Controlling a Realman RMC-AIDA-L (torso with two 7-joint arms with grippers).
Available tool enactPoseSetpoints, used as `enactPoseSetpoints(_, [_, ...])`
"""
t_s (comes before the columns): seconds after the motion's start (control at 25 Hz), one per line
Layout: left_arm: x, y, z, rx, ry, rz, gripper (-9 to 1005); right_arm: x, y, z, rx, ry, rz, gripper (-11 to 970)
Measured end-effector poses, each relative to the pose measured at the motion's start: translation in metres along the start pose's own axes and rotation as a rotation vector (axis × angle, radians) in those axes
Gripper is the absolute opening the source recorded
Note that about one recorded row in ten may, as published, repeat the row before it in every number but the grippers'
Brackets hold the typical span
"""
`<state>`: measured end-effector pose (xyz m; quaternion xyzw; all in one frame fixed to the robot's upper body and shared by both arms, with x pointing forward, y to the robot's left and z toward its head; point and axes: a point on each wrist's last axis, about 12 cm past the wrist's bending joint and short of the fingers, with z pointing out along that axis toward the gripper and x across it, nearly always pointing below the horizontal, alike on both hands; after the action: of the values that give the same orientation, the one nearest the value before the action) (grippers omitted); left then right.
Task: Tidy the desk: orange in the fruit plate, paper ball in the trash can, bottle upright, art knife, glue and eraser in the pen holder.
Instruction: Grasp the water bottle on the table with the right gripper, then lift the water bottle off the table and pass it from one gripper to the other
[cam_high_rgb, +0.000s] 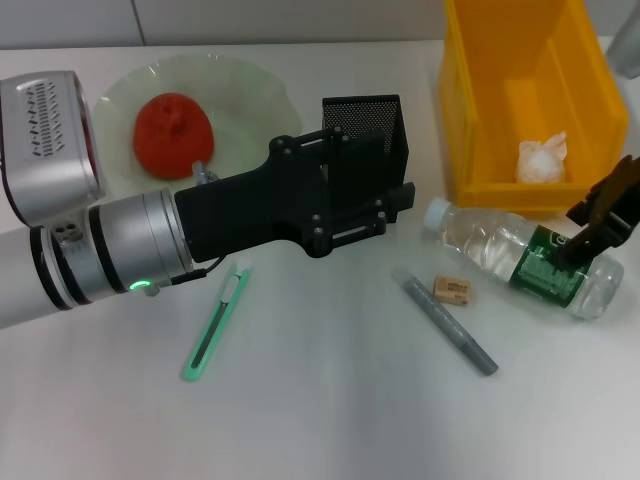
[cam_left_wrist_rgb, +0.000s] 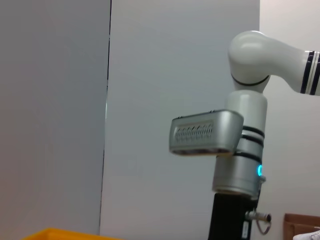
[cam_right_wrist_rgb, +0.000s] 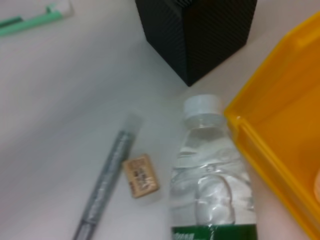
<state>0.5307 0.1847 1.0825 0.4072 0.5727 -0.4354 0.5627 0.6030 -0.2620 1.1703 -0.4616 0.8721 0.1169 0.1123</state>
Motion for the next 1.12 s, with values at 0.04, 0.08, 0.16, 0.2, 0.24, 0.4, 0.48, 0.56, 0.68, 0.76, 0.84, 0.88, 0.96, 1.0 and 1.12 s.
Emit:
enactPoseSetpoints(0.04, [0.0, 0.0, 0.0, 0.0, 0.0, -0.001, 688, -0.002, 0.001, 0.004, 0.011, 0.008, -0.006, 741])
enactPoseSetpoints(0.08, [0.0, 0.0, -0.001, 0.0, 0.0, -0.002, 688, -0.005, 0.002, 0.008, 0.02, 0.016, -0.012, 741])
enactPoseSetpoints(0.16, [0.001, -0.001, -0.001, -0.002, 0.0, -0.003, 689, -0.009, 0.003, 0.015, 0.035, 0.025, -0.022, 742])
enactPoseSetpoints(0.2, [0.001, -0.001, -0.002, -0.003, 0.0, -0.004, 689, -0.011, 0.004, 0.018, 0.035, 0.029, -0.025, 742])
enactPoseSetpoints(0.24, [0.002, -0.001, -0.002, -0.003, 0.001, -0.005, 690, -0.012, 0.005, 0.022, 0.032, 0.027, -0.025, 742])
enactPoseSetpoints(0.4, [0.002, -0.002, -0.003, -0.004, 0.001, -0.006, 691, -0.014, 0.004, 0.029, 0.031, 0.015, -0.02, 747])
enactPoseSetpoints(0.48, [0.002, -0.002, -0.003, -0.004, 0.001, -0.006, 692, -0.015, 0.003, 0.033, 0.031, 0.014, -0.017, 750])
enactPoseSetpoints(0.56, [0.002, -0.002, -0.002, -0.004, 0.001, -0.007, 693, -0.014, 0.003, 0.037, 0.028, 0.015, -0.013, 750])
enactPoseSetpoints(0.68, [0.002, -0.002, -0.002, -0.003, 0.001, -0.007, 694, -0.013, 0.003, 0.041, 0.024, 0.017, -0.008, 750])
enactPoseSetpoints(0.76, [0.002, -0.002, -0.002, -0.002, 0.001, -0.007, 695, -0.013, 0.003, 0.041, 0.023, 0.016, -0.007, 750])
enactPoseSetpoints(0.84, [0.002, -0.002, -0.002, -0.002, 0.001, -0.007, 696, -0.012, 0.004, 0.042, 0.021, 0.013, -0.004, 750])
enactPoseSetpoints(0.88, [0.002, -0.002, -0.002, -0.002, 0.001, -0.007, 697, -0.012, 0.004, 0.042, 0.021, 0.011, -0.003, 750])
enactPoseSetpoints(0.96, [0.002, -0.002, -0.002, -0.002, 0.001, -0.007, 697, -0.011, 0.004, 0.042, 0.023, 0.006, -0.001, 750])
enactPoseSetpoints(1.0, [0.003, -0.002, -0.002, -0.003, 0.001, -0.008, 698, -0.011, 0.004, 0.041, 0.024, 0.005, -0.001, 750])
enactPoseSetpoints(1.12, [0.003, -0.003, -0.003, -0.004, 0.003, -0.011, 699, -0.01, 0.004, 0.038, 0.034, -0.003, 0.001, 750])
